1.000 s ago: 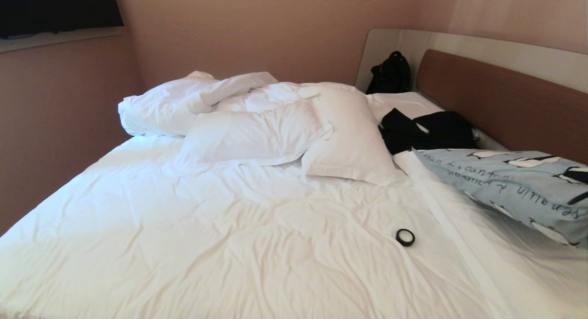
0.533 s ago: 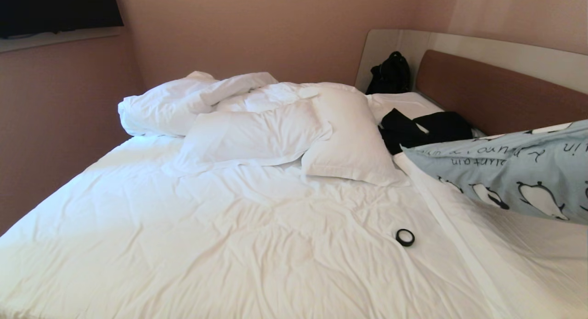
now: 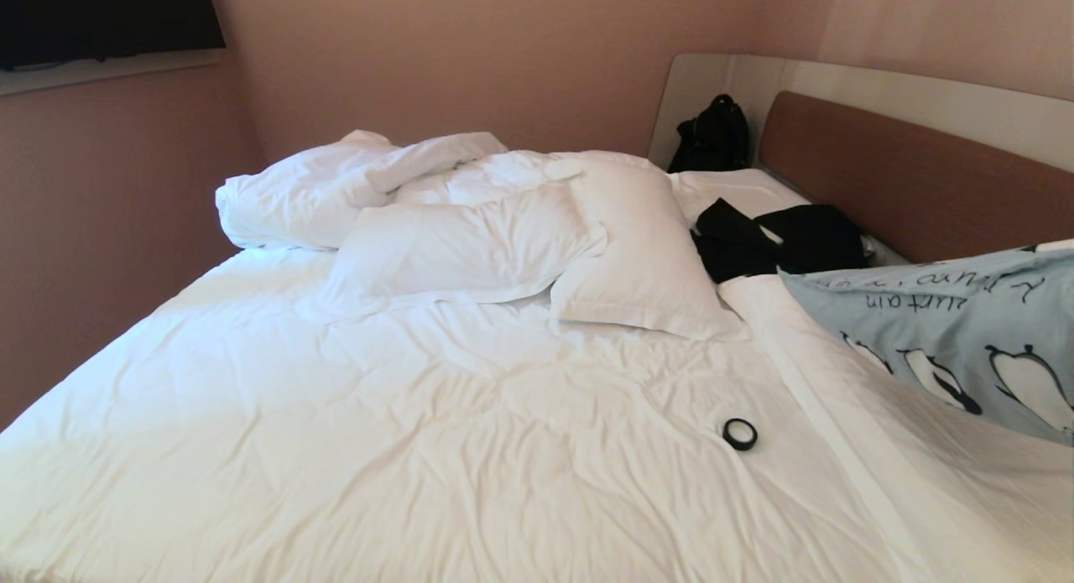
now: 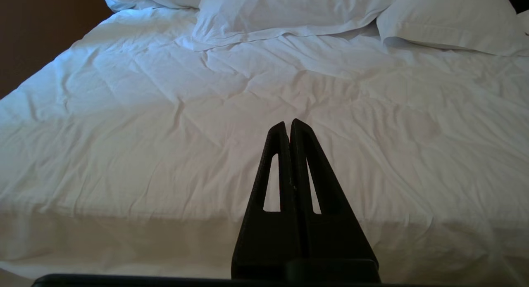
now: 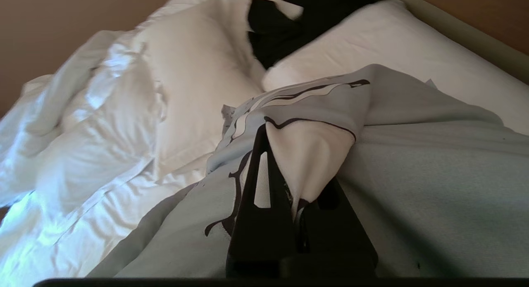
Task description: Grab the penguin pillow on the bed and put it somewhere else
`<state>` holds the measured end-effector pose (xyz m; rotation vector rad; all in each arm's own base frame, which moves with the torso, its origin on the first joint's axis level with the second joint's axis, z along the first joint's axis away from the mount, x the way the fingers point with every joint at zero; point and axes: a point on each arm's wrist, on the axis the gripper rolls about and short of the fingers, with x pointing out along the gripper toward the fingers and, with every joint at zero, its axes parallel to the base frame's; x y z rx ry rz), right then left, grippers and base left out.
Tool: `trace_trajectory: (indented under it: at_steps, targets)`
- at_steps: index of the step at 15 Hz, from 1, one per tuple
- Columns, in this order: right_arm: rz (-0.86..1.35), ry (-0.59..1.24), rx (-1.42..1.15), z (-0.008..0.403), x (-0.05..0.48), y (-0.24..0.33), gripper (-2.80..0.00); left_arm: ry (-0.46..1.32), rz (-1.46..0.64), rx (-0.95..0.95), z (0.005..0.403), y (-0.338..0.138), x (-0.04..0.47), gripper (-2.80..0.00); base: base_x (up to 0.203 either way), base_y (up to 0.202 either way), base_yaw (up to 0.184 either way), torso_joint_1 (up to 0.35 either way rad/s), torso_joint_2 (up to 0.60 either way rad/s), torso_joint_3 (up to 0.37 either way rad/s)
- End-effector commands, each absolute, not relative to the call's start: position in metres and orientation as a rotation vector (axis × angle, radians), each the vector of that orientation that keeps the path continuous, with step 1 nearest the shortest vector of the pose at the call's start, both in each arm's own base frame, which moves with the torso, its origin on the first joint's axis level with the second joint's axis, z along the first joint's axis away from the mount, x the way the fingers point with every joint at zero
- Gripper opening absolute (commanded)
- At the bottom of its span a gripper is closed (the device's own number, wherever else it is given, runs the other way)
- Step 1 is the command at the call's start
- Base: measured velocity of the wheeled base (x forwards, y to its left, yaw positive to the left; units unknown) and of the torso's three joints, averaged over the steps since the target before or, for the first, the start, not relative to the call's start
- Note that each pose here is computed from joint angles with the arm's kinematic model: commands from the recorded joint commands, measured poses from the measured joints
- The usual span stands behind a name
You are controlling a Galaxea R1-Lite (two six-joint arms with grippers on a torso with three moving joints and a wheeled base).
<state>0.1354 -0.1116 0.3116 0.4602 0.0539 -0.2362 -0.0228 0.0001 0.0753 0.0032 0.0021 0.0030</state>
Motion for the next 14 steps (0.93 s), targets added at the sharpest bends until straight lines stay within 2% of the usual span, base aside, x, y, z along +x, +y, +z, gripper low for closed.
trace_trajectory:
  at_steps: [1,5,14]
  targets:
    - [-0.38,0.058,0.467,0.3072,0.1172,-0.098,-2.8,0.003,0.003,0.002,0.0749,0.0001,-0.0227,-2.8,0.0,0.0,0.0,0.0,0.0,0.0]
    - [-0.375,0.072,0.475,0.3051,0.1187,-0.0981,-2.8,0.003,0.003,0.0,0.0749,0.0001,-0.0227,-2.8,0.003,0.033,-0.007,0.0,0.0,0.002]
    - [-0.372,0.077,0.476,0.3044,0.1204,-0.0996,-2.8,0.005,0.003,-0.005,0.0747,0.0001,-0.0227,-2.8,0.0,0.179,-0.001,0.001,0.0,0.001]
